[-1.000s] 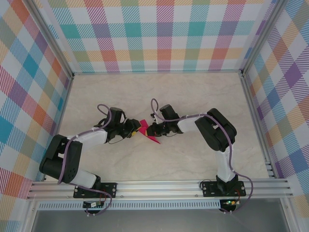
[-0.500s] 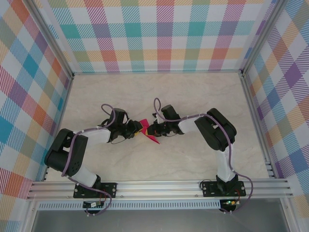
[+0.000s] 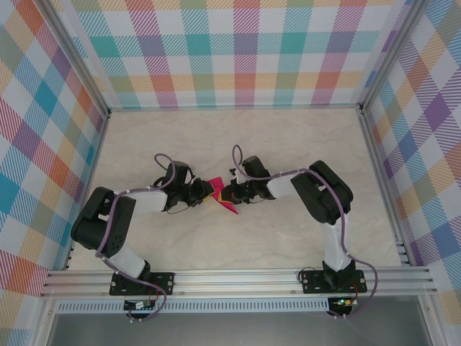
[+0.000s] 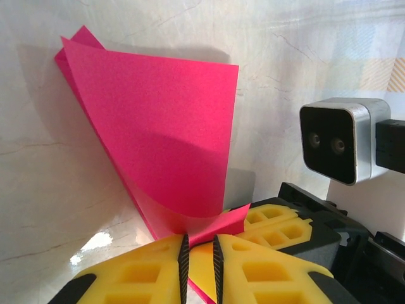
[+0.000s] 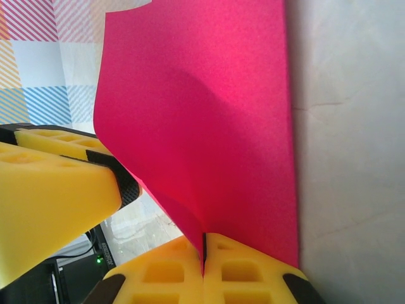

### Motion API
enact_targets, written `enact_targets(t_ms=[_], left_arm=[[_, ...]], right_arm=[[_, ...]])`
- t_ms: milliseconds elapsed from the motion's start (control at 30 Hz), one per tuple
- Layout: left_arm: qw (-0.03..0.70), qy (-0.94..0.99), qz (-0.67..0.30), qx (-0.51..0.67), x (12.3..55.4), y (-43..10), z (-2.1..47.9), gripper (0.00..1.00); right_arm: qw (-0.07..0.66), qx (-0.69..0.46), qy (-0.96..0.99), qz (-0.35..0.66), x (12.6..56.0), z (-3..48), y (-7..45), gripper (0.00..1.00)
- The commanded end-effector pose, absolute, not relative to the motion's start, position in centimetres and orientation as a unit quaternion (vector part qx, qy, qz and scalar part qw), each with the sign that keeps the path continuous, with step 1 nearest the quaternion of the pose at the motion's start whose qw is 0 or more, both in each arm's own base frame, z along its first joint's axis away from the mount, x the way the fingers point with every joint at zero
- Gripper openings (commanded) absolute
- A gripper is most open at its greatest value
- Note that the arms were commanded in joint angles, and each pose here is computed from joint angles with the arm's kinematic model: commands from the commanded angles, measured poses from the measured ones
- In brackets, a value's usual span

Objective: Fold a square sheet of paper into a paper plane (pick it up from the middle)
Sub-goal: Fold the wing for the fifth time at the center of the table.

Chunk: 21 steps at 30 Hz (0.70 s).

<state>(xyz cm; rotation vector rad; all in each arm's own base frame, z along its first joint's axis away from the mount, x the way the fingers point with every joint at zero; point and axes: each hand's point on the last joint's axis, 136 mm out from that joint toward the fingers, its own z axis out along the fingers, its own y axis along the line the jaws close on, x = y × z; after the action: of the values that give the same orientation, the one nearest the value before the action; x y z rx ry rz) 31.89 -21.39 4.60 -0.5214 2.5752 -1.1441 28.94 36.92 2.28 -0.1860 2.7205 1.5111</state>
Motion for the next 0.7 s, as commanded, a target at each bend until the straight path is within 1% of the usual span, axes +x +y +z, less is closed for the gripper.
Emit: enact_targets(t_ms=[0, 300, 667], left_arm=[[0.147, 0.889, -0.406, -0.152, 32.4, -22.5, 5.1, 0.19], [0.143, 0.886, -0.416, -0.144, 33.0, -23.1, 4.7, 0.18], [0.128, 0.895, -0.4, -0.152, 33.1, -23.0, 3.1, 0.16]], right_arm=[[-0.035, -0.016, 0.888, 0.458, 28.2, -0.6, 35.4, 0.02], [-0.047, -0.009, 0.886, 0.462, 28.1, -0.5, 35.4, 0.02], [-0.055, -0.007, 0.888, 0.456, 28.0, -1.1, 35.2, 0.04]])
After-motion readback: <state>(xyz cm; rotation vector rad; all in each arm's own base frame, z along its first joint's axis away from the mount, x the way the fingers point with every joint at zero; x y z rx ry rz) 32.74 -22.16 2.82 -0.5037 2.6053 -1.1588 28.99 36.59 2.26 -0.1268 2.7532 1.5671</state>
